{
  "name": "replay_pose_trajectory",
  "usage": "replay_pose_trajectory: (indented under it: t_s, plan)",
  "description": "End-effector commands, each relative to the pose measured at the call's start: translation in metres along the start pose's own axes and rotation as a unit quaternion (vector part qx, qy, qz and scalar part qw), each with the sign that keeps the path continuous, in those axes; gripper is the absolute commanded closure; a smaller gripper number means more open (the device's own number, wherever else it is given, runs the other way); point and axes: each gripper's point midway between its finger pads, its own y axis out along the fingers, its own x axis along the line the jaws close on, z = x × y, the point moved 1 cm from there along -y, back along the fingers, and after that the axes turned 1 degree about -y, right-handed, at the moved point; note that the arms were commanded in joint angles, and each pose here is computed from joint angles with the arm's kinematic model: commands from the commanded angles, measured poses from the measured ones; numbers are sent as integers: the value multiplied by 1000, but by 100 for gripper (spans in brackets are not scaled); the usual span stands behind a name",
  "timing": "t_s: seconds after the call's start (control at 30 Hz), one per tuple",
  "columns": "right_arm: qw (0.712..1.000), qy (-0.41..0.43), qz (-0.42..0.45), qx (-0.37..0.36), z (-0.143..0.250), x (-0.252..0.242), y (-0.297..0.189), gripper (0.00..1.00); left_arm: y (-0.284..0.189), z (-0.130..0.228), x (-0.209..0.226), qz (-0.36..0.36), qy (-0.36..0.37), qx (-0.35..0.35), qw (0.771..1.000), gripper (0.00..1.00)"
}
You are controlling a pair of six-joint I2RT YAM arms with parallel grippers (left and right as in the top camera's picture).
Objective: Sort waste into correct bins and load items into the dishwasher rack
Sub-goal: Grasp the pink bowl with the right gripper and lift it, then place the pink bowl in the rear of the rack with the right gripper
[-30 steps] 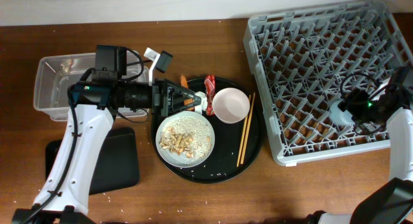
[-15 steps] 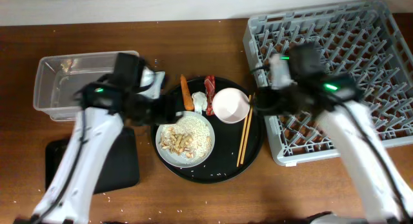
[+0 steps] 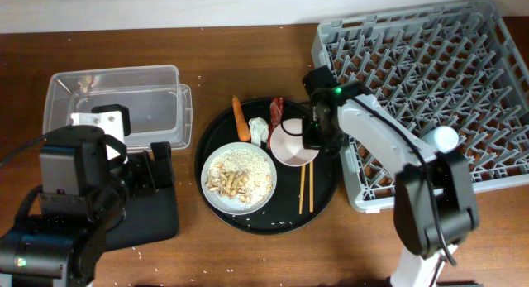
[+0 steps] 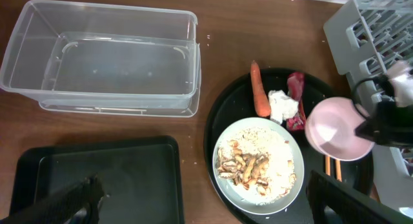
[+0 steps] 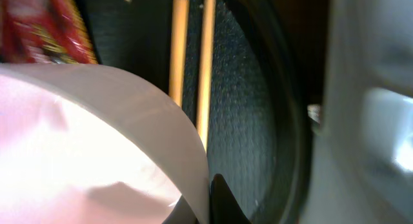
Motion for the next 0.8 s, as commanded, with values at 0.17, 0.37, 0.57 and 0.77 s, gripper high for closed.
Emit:
replay_pose_trajectory:
  t_s: [0.17,0.37,0.57,0.77]
  plan:
    - [894,97,304,-315,-48,-127,-203,96,-3,-2,3,-7,-5,-7,1000,1]
    - [809,215,415,-357,-74,-234,-233,96,-3,-2,3,-8,-5,-6,1000,1]
    - [807,129,530,-225,-104,-270,-133,96,-3,-1,3,-8,-4,-4,1000,1]
    - [788,106,567,-213,-111,-258,-110,96,-3,1,4,-10,-4,1,1000,1]
